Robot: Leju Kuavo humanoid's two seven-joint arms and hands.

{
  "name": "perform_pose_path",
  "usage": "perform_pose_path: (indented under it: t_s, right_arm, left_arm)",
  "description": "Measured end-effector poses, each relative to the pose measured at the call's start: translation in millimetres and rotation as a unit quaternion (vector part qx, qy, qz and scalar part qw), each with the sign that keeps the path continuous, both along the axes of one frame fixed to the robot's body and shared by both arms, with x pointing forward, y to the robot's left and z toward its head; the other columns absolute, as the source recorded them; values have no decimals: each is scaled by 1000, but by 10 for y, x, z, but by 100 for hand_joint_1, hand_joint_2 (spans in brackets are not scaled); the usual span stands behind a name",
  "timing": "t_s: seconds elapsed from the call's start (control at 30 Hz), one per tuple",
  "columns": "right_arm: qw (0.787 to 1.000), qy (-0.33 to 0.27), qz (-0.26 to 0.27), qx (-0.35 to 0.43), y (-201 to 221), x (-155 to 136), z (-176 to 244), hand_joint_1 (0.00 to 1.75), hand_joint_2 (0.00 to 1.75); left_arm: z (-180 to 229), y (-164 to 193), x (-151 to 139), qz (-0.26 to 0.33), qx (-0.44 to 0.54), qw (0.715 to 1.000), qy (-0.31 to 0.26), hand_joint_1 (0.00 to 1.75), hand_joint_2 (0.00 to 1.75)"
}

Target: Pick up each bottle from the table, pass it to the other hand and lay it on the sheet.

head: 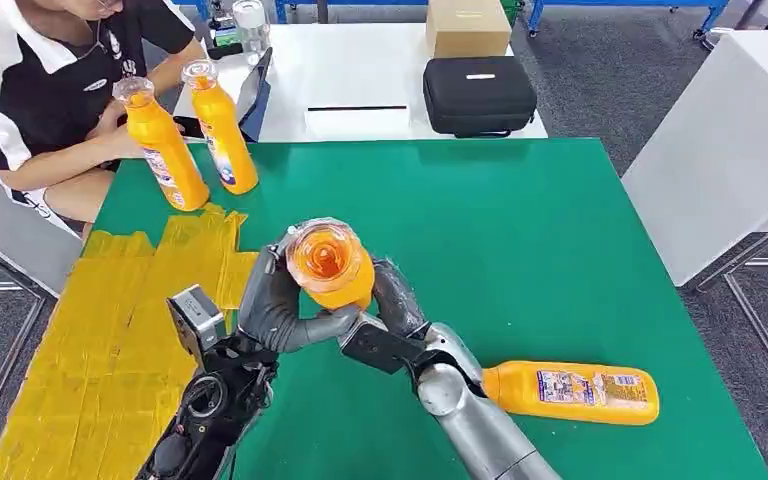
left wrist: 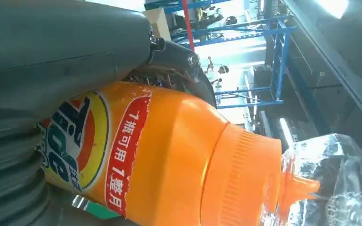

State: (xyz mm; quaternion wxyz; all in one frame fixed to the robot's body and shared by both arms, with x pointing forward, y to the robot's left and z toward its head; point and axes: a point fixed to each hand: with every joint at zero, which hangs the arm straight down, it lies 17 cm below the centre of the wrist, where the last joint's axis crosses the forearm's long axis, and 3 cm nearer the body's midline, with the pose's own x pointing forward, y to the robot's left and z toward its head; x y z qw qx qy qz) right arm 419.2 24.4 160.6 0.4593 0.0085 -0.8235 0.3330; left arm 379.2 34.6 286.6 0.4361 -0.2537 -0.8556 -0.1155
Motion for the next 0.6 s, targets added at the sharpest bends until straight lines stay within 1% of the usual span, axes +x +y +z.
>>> perform_pose_path:
  t_s: [0.23,0.27,0.3,0.33,0.37,0.6]
  right_arm:
    - [1000,3,1,-3,3,-3,-31,175,175]
    - [1000,3,1,-3,4,-3,-31,164,175]
    - [1000,2,0,-3,2,-2,-31,133,175]
    - [1000,2,-1,-3,-3,1,-30,51,175]
    - [1000,1,-3,-2,-9,4,-28,0,175]
    - [1000,-11,-26,11,-106,-3,20,0,175]
  left_arm:
    - [-17,3,3,1,1,1000,2,175,175]
    - [-17,3,3,1,1,1000,2,175,175]
    - [-17,3,3,1,1,1000,2,175,175]
    - [-17,5,4,1,1,1000,2,175,175]
    - [-17,4,4,1,1,1000,2,175,175]
    - [17,36,23,11,-3,1000,-5,175,175]
